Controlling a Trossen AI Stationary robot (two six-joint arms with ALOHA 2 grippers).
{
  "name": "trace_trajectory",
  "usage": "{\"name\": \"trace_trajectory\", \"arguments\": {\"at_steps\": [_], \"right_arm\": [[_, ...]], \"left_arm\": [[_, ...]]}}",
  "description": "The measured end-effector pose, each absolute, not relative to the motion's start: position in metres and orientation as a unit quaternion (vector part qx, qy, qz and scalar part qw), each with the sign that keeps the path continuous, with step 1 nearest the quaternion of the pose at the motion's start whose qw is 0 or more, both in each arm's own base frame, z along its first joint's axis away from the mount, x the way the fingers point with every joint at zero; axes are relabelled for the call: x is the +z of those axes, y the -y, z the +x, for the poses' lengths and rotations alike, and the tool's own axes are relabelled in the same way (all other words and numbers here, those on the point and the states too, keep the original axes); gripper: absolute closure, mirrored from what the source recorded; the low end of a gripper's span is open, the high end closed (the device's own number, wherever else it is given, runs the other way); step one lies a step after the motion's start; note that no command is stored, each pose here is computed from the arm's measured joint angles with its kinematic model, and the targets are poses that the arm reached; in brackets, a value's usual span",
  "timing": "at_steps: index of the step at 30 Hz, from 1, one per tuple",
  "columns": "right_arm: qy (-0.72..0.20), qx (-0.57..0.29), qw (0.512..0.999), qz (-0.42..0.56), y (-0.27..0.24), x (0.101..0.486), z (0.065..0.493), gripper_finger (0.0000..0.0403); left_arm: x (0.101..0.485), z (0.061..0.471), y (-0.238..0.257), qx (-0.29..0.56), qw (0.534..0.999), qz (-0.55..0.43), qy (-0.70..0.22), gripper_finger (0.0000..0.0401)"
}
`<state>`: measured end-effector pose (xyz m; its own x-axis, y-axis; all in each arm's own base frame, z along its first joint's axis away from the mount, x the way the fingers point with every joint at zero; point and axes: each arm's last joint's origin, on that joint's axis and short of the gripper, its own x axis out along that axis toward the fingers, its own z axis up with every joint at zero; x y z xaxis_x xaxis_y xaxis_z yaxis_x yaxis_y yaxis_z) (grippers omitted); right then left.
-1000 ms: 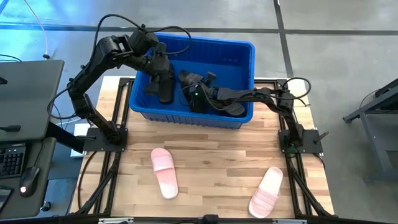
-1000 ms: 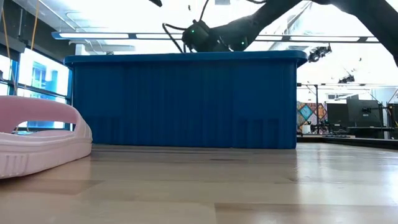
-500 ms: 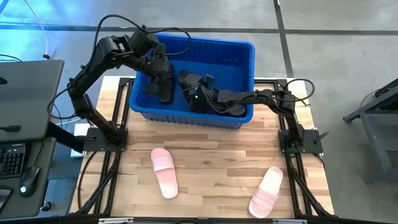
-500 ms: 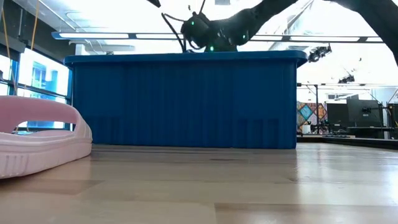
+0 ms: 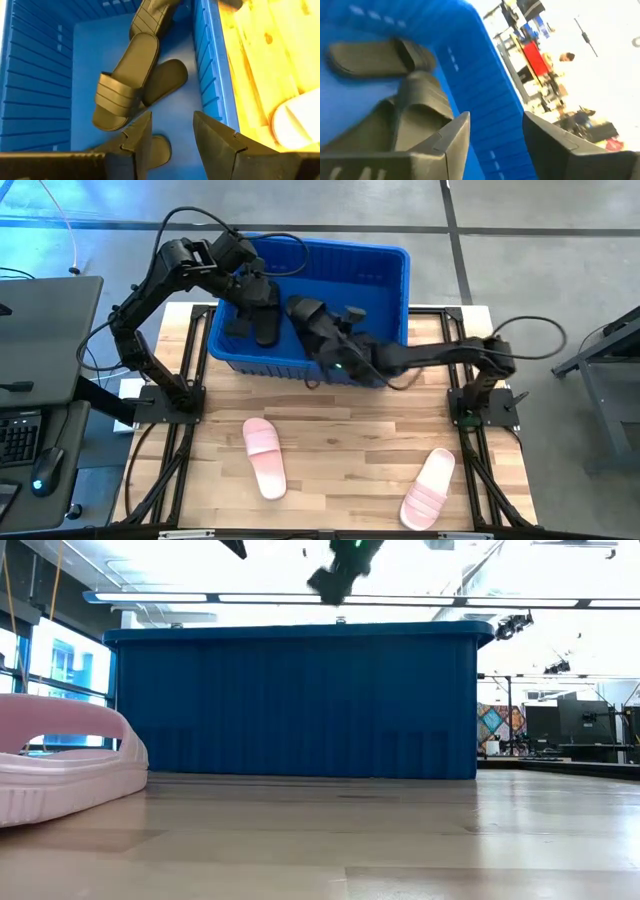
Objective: Pick and place slides into bin
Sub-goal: Put the white slide into the blue bin
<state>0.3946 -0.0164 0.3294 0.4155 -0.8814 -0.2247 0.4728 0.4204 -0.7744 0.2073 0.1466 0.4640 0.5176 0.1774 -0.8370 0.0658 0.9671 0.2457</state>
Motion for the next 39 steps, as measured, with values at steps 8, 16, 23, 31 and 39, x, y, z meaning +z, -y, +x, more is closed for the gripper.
{"name": "trace_trajectory", "arguments": {"at_steps": [8,16,23,31,39], "right_arm": [[-0.256,-0.389,0.841,-0.276,-0.037,0.381,0.343,0.0244],[-0.305,-0.250,0.915,-0.087,-0.074,0.376,0.297,0.0245],[-0.402,-0.221,0.889,0.011,-0.109,0.345,0.285,0.0249],[-0.397,-0.248,0.884,-0.013,-0.156,0.314,0.285,0.0249],[-0.334,-0.269,0.903,-0.034,-0.194,0.302,0.271,0.0249]], "left_arm": [[0.464,0.208,-0.145,0.033,0.864,0.113,-0.489,0.0268],[0.463,0.223,-0.118,-0.021,0.863,0.140,-0.485,0.0268],[0.463,0.243,-0.071,-0.106,0.856,0.191,-0.468,0.0268],[0.463,0.255,-0.010,-0.116,0.848,0.209,-0.473,0.0268],[0.439,0.259,0.052,0.005,0.830,0.211,-0.516,0.0268]]}}
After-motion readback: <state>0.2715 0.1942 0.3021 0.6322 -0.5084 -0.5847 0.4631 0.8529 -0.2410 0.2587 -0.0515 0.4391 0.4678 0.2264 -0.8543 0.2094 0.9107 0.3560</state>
